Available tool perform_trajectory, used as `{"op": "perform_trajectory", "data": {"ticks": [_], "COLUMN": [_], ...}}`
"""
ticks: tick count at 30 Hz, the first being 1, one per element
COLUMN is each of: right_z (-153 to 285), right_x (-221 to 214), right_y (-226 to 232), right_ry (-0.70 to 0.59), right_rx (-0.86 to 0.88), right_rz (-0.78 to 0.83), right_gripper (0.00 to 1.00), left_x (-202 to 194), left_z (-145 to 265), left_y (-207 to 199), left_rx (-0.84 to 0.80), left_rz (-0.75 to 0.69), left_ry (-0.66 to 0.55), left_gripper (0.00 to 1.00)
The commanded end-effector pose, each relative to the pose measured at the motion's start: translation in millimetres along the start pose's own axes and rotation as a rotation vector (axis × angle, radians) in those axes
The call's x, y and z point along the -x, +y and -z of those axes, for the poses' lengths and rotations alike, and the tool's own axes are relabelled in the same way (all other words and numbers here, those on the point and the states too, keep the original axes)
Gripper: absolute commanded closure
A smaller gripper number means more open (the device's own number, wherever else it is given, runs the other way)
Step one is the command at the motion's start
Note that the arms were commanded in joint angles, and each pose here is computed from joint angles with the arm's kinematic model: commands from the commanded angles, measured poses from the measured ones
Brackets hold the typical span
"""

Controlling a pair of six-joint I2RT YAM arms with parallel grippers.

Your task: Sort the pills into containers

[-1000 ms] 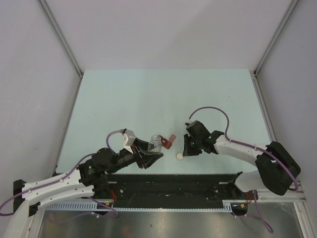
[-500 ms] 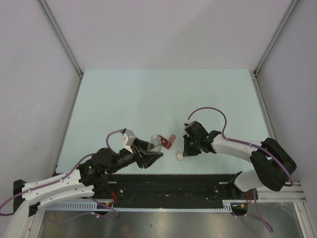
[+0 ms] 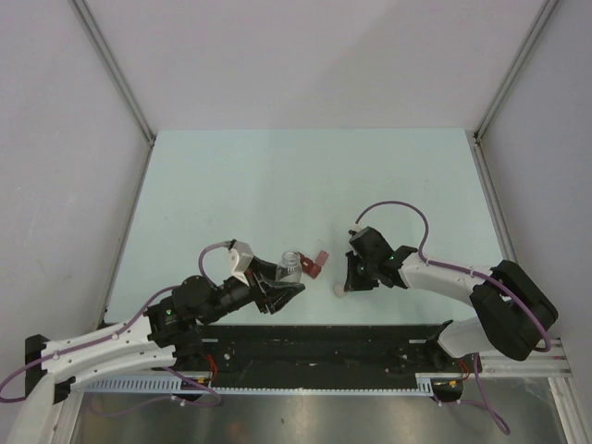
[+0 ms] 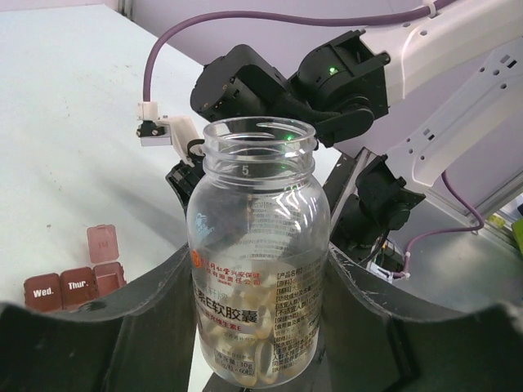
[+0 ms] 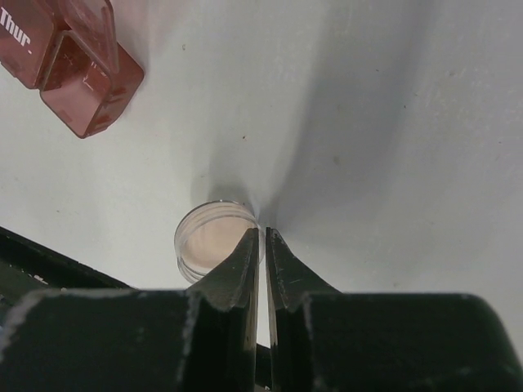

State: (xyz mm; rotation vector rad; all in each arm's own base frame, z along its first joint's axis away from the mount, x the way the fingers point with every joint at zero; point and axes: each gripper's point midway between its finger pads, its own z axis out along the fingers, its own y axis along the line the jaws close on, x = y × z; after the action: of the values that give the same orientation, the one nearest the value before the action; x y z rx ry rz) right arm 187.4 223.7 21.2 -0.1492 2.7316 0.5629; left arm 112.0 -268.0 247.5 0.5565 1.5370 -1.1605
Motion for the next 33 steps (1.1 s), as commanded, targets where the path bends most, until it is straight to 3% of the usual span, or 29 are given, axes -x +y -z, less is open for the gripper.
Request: {"op": "perform_trajectory", "data": {"ticks": [1, 10, 17, 20, 23, 25, 29, 33], "right_z": [-1, -3, -4, 0, 4, 8, 11, 10], "right_x": [-10, -17, -20, -16, -13, -10, -6, -7], "right_y": [-25, -51, -64, -64, -67, -70, -71, -71], "right_ry": [0.010, 0.017, 0.019, -0.008, -0.030, -0.043, -0.062, -0.056], "right_rx": [-0.081, -0.178, -0.230, -0.237, -0.250, -0.255, -0.249, -0.243], "right_rz": [0.016, -0.005, -0.039, -0.048, -0.062, -0.073, -0.084, -0.082], "right_gripper": [0.91, 0.89, 0.61, 0.54, 0.53, 0.53, 0.77, 0.89], "left_x": [5, 2, -2, -3, -3, -3, -3, -3], "left_z": [-2, -4, -5, -5, -4, -4, -4, -4], "left_y": [-2, -1, -1, 0, 0, 0, 0, -1], "left_rx": [0.000, -0.001, 0.001, 0.002, 0.003, 0.002, 0.001, -0.003], "left_rz": [-0.001, -0.001, 0.001, 0.001, 0.001, 0.001, 0.000, 0.000], "left_ry": [-0.016, -0.005, 0.005, 0.007, 0.005, 0.007, 0.005, 0.007], "left_gripper": [1.00, 0.99, 1.00, 1.00, 1.00, 1.00, 1.00, 1.00]}}
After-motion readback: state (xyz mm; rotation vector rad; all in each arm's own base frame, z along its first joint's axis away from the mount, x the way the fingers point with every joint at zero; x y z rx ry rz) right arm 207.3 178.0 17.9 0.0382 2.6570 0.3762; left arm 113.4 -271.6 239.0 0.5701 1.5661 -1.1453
